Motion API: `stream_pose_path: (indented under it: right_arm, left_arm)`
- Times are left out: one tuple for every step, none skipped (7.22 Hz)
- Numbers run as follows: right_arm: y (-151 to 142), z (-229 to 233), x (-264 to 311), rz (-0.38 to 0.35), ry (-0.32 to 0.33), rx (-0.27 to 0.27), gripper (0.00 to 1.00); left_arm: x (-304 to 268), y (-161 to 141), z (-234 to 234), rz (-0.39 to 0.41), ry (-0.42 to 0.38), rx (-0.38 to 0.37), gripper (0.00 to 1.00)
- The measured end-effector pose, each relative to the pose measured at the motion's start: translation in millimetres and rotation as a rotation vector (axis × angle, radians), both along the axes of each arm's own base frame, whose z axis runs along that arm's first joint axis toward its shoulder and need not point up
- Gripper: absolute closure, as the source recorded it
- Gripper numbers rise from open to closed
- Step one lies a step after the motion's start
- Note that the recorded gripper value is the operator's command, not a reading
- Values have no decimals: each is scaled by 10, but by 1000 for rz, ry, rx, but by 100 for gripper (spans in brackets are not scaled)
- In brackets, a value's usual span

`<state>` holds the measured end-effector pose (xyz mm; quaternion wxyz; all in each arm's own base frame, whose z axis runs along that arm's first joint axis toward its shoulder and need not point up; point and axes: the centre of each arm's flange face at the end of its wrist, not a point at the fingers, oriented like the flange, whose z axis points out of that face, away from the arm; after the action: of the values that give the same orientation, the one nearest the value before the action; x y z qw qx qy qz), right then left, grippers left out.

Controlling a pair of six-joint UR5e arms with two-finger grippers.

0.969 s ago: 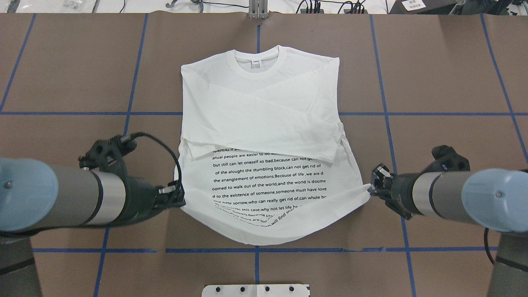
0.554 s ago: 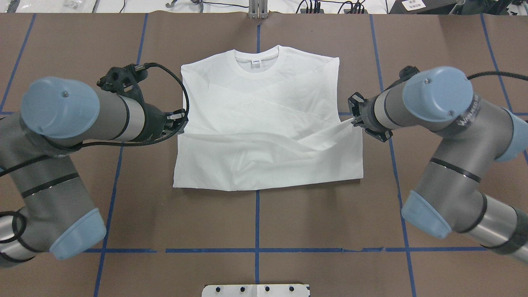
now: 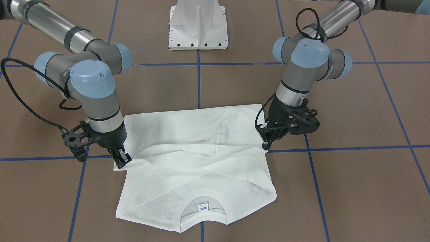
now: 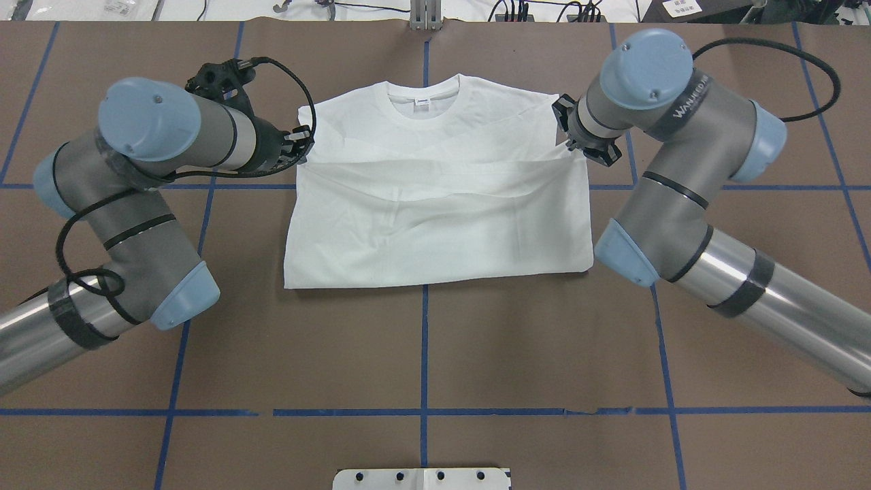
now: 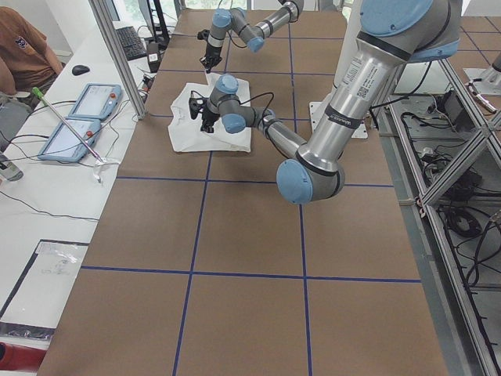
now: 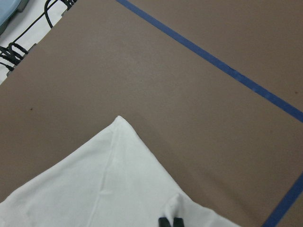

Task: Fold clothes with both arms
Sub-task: 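Lift both hem corners and fold them up toward the collar, then release the hem and raise both grippers away from the folded shirt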

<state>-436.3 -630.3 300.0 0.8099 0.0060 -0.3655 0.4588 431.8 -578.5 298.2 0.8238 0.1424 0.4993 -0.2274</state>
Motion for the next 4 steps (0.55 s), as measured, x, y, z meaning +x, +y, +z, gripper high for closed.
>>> stream_pose_path:
  right_arm:
    - [-230,35,-78,10,4,-1,100]
    - [-400,83,-107,21,7,-2,100]
    - [-518,141,-94,30,13,-6,100]
    - [-607,181,-54,40,18,-12,100]
  left_arm:
    - [13,-196,64,-18,4,6,100]
    - [48,-362,153,-32,7,11,100]
    - [75,-500,302,-40,6,22,100]
    - [62,-588,409,-44,2,36,100]
